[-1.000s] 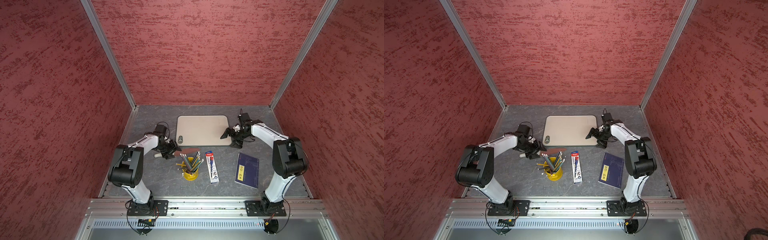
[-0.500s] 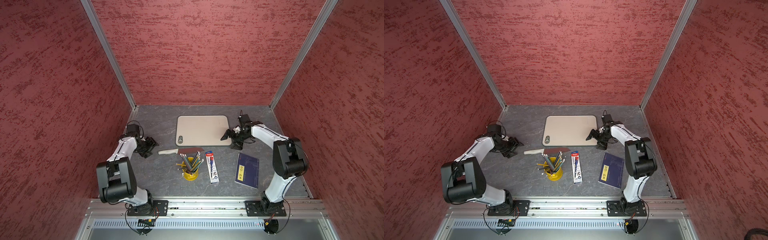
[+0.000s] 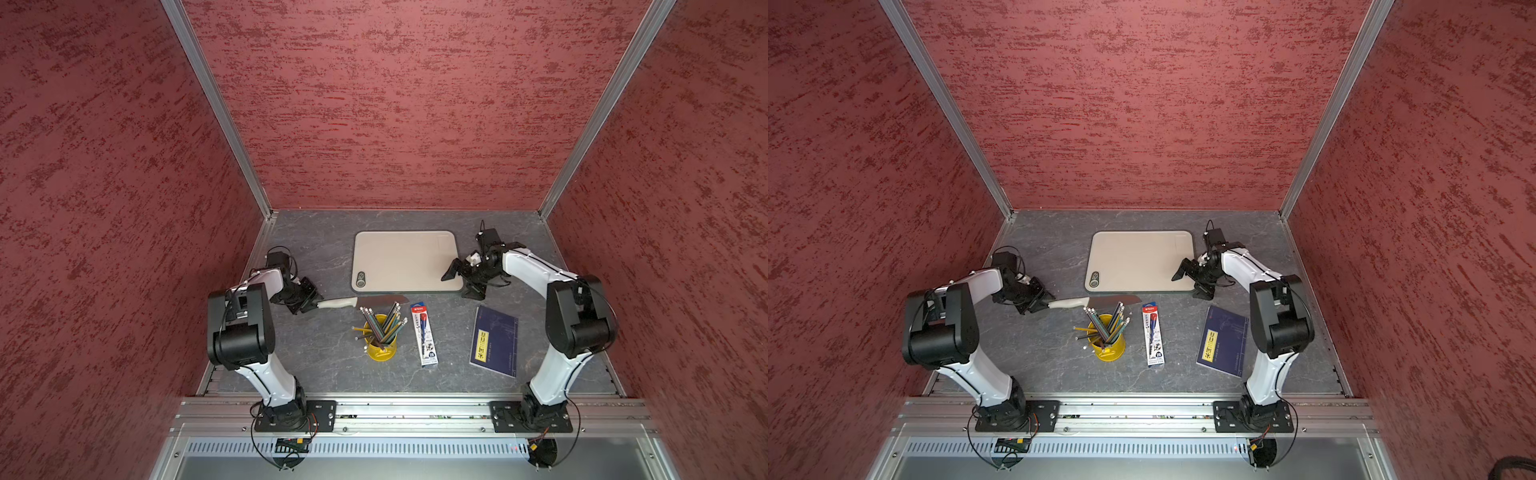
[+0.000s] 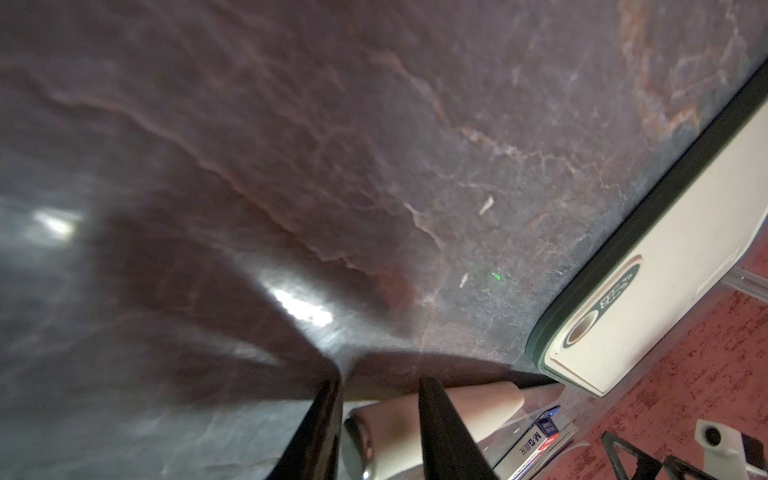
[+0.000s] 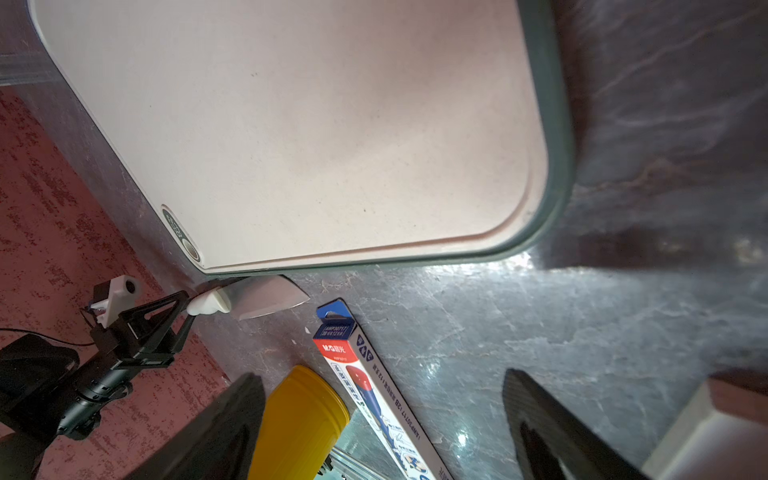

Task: Align the knife with the edge of the cutting board
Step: Move the knife to the center of the board, then pick up the knife at the center of the board, then place the knife at the edge of the cutting board.

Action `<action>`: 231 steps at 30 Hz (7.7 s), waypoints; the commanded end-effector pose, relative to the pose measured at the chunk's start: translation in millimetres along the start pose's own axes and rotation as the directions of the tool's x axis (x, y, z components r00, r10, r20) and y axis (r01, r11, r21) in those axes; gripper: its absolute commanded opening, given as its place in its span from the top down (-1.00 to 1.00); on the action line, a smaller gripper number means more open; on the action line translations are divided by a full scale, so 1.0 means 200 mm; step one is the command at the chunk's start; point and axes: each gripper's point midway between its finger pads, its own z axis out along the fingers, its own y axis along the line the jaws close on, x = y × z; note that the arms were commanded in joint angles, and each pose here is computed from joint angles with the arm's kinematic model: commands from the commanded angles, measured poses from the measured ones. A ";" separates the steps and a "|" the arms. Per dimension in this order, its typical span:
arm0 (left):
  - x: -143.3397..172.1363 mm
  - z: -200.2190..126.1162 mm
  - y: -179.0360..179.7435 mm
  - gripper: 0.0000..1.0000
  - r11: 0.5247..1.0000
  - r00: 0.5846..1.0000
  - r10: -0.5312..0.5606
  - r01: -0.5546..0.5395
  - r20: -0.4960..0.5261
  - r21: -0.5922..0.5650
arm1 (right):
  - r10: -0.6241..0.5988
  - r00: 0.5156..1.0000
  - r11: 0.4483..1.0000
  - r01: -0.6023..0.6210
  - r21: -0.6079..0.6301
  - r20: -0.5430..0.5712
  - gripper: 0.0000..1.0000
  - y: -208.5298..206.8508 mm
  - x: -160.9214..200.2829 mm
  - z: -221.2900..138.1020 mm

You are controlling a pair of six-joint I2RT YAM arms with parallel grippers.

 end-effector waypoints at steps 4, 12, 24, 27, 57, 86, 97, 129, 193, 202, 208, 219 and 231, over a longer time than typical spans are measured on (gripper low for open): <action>0.26 0.14 -0.23 0.42 0.982 0.980 0.167 -0.155 -0.112 0.109 | -0.016 1.000 1.000 0.016 0.008 0.008 -0.90 -0.01 0.02 -0.03; 0.61 0.23 -0.72 0.25 0.868 0.869 0.438 -0.343 -0.230 0.358 | -0.026 0.999 0.999 0.025 0.026 0.026 -0.89 0.00 -0.01 -0.03; 0.51 0.13 -0.59 0.19 0.885 0.896 0.386 -0.293 -0.219 0.362 | 0.149 0.983 0.978 -0.163 0.127 0.110 -0.90 -0.02 0.06 -0.17; 0.42 0.10 -0.53 0.21 0.911 0.930 0.314 -0.240 -0.190 0.335 | 0.199 0.975 0.973 -0.208 0.099 0.095 -0.88 0.08 0.17 -0.14; 0.34 0.03 -0.16 0.20 0.970 0.961 0.203 -0.171 -0.190 0.171 | 0.515 0.854 0.799 -0.509 0.321 0.071 -0.61 0.28 0.48 0.66; 0.35 0.05 -0.11 0.19 0.979 0.962 0.188 -0.167 -0.198 0.117 | 0.534 0.820 0.773 -0.572 0.275 0.204 0.79 0.15 0.41 0.42; 0.34 0.05 -0.09 0.19 0.981 0.963 0.185 -0.169 -0.194 0.097 | 0.577 0.787 0.777 -0.611 0.152 0.218 1.00 0.22 0.37 0.23; 0.36 0.08 -0.09 0.19 0.980 0.958 0.198 -0.186 -0.206 0.076 | -0.221 0.956 0.782 0.057 0.620 0.191 1.00 -0.22 0.31 -0.23; 0.36 0.07 -0.04 0.19 0.980 0.960 0.195 -0.198 -0.200 0.003 | -0.421 0.893 0.691 0.204 0.693 0.157 1.00 -0.18 0.12 0.05; 0.35 0.08 -0.02 0.19 0.980 0.961 0.192 -0.199 -0.198 -0.017 | -0.466 0.879 0.688 0.285 0.668 0.105 1.00 -0.12 0.08 0.17; 0.36 0.08 -0.01 0.19 0.980 0.961 0.186 -0.196 -0.205 -0.030 | -0.547 0.837 0.634 0.401 0.661 0.017 1.00 -0.11 0.08 0.23; 0.30 -0.02 0.00 0.14 0.974 0.967 0.202 -0.215 -0.154 -0.077 | -0.594 0.804 0.610 0.466 0.641 -0.020 1.00 -0.04 0.06 0.24; 0.27 -0.12 0.01 0.12 0.975 0.974 0.204 -0.211 -0.097 -0.069 | -0.478 0.878 0.692 0.386 0.610 -0.012 1.00 -0.03 0.08 0.24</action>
